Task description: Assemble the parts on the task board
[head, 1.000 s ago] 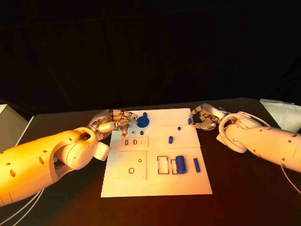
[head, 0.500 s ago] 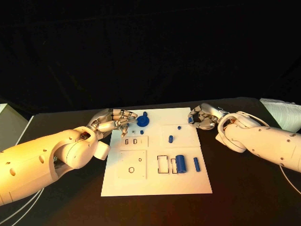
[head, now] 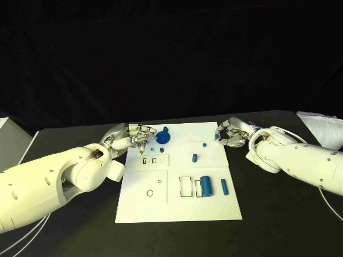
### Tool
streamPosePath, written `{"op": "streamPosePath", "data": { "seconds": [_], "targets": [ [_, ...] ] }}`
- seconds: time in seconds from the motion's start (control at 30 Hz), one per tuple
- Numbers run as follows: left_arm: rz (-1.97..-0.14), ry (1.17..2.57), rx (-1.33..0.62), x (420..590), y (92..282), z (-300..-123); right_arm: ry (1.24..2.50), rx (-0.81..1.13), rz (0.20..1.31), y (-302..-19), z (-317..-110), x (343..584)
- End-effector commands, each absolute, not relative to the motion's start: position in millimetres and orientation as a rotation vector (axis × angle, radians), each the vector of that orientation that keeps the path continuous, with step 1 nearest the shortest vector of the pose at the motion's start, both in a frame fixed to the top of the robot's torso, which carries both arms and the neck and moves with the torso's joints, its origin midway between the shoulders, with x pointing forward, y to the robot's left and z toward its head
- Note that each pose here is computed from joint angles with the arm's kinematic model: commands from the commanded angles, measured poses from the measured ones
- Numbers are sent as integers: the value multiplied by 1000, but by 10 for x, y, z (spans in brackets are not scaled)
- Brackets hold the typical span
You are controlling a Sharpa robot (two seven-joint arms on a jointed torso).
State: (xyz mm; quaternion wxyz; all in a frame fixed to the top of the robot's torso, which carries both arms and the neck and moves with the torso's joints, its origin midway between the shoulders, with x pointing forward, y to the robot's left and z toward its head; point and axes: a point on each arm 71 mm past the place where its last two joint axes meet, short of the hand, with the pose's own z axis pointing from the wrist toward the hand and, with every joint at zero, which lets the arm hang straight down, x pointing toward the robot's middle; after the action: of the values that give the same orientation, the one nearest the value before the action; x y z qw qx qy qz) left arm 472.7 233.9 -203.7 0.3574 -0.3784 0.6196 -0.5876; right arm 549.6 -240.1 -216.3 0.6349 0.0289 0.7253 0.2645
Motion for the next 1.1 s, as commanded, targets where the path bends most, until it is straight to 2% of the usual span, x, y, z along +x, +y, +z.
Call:
{"op": "streamPosePath", "data": {
  "seconds": [0.03,0.7,0.87,1.1],
  "targets": [
    [-1540,1603,-968,4722,2318,-2030,1647,62,603,-2394,-2165,5496],
    [-1534,1602,-971,4727,2337,-2035,1519,103,567,-2381,-2010,5467],
    [-1530,1602,-973,4730,2344,-2040,1501,105,601,-2290,-1875,5432],
    [-1524,1601,-981,4730,2357,-2066,1532,112,724,-1931,-1681,5308]
  ]
}}
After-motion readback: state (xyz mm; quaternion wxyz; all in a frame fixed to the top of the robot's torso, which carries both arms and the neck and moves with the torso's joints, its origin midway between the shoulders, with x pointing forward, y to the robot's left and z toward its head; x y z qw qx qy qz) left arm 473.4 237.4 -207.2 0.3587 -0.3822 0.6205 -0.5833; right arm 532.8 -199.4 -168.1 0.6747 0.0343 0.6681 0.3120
